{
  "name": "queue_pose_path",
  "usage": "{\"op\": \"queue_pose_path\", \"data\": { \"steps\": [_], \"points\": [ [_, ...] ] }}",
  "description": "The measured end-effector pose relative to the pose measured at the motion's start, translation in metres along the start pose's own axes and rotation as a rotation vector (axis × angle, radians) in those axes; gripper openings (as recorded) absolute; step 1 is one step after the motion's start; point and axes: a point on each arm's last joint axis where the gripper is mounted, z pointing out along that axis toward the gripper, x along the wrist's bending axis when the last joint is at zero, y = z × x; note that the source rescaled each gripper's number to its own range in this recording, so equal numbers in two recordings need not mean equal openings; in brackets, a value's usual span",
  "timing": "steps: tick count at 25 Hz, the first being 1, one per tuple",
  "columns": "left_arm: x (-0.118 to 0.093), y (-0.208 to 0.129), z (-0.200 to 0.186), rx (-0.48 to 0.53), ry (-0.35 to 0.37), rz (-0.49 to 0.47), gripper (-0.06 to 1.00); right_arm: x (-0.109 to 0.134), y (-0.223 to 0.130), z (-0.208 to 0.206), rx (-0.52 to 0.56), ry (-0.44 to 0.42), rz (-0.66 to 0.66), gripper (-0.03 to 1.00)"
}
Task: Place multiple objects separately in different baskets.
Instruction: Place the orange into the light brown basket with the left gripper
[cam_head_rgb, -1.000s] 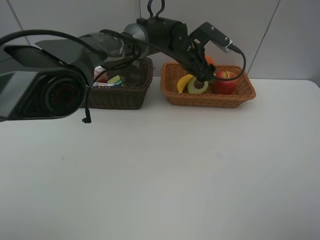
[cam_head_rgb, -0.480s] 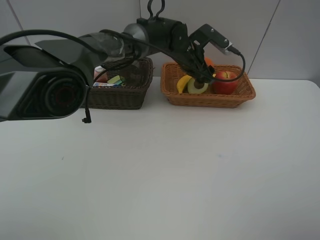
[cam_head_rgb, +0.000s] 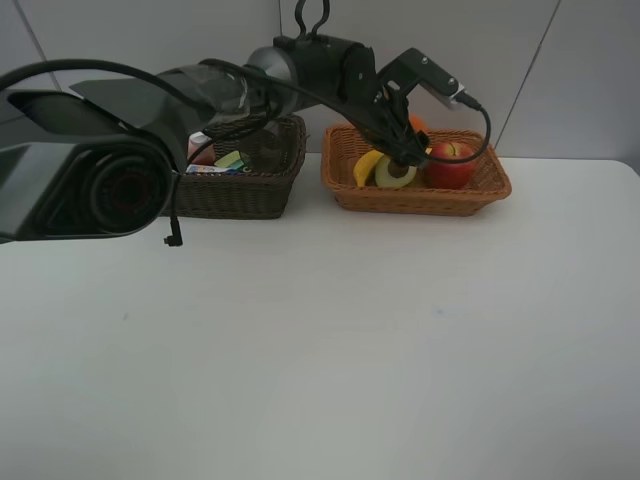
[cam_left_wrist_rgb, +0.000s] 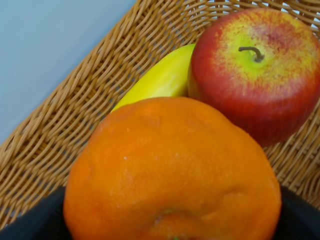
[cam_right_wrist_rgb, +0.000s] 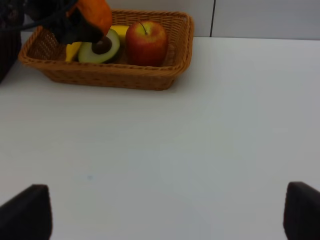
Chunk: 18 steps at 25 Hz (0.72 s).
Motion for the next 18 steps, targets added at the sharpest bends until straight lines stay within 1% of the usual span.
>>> {"op": "queue_pose_path", "data": {
  "steps": [9,18],
  "points": [
    [0.0000,0.0002,0.0000,-0.002,0.000,-0.001,0.95,0.0000,0.0000,0.0000,0.000,0.000,0.000,0.97],
    [-0.0008,-0.0023,0.0000,0.025,-0.009,-0.002,0.95,0.0000,0.0000,0.0000,0.000,0.000,0.000,0.97]
  ]
}}
